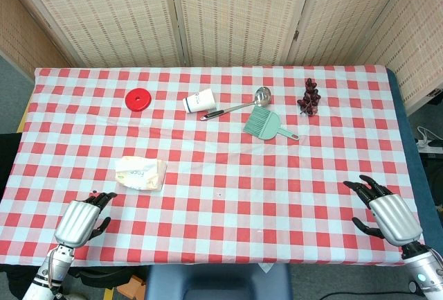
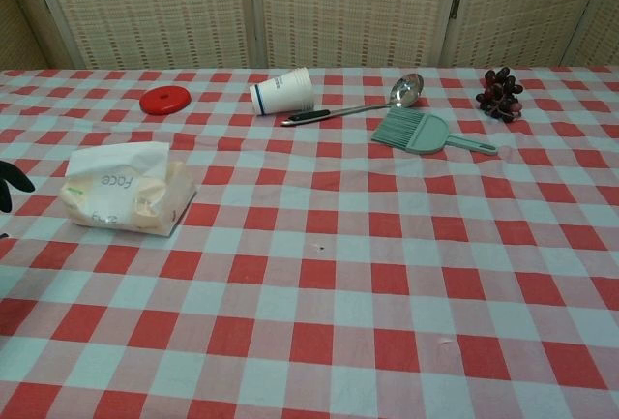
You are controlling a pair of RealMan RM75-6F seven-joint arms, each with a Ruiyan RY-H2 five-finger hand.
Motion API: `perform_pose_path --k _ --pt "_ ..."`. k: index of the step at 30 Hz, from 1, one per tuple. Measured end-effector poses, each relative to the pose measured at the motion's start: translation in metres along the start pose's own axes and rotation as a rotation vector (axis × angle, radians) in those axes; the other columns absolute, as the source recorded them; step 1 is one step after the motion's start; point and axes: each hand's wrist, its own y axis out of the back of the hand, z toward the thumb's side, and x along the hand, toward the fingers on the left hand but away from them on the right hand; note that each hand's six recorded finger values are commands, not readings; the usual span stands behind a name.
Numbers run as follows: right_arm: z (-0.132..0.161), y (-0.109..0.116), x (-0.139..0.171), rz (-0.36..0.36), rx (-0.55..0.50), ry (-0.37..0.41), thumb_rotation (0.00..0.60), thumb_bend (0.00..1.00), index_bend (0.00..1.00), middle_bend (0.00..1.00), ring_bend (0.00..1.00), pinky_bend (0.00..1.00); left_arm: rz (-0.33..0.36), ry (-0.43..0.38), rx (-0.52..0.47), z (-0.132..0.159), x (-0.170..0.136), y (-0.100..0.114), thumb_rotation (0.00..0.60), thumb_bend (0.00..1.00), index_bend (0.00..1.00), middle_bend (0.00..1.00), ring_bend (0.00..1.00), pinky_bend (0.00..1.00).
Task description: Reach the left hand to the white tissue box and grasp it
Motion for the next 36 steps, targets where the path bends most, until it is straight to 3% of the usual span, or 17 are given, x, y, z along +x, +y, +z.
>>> perform_pose_path --k 12,15,19,23,30,36 --pt "0.0 0.001 0.001 -0.008 -0.004 0.0 0.6 0.2 0.17 0.24 0.08 0.32 0.021 0.002 0.003 0.0 0.002 0.003 0.6 0.37 0.28 0.43 0.52 0.82" --pt "-0.001 0.001 0.001 -0.006 -0.001 -0.002 0.6 0.2 0.17 0.24 0.08 0.32 0.049 0.007 0.003 -0.001 0.007 0.008 0.6 0.37 0.28 0.58 0.67 0.91" --pt "0.0 0.001 0.002 -0.005 -0.008 0.004 0.6 0.2 0.17 0.24 0.08 0.32 0.074 -0.021 0.013 0.005 0.023 0.013 0.6 0.37 0.28 0.86 0.89 1.0" --pt "-0.001 0.003 0.002 -0.014 -0.014 0.0 0.6 0.2 0.17 0.24 0.08 0.32 0.062 -0.052 0.016 0.013 0.044 0.014 0.6 0.37 0.28 0.96 0.97 1.0" --pt "-0.002 0.005 0.003 -0.017 -0.018 0.002 0.6 0.2 0.17 0.24 0.08 0.32 0.07 -0.085 0.001 0.029 0.094 0.02 0.6 0.38 0.29 0.99 0.99 1.0" --pt "-0.002 0.005 0.004 -0.019 -0.02 0.003 0.6 0.2 0.17 0.24 0.08 0.32 0.031 -0.109 0.006 0.042 0.123 0.014 0.6 0.38 0.29 0.98 0.98 1.0"
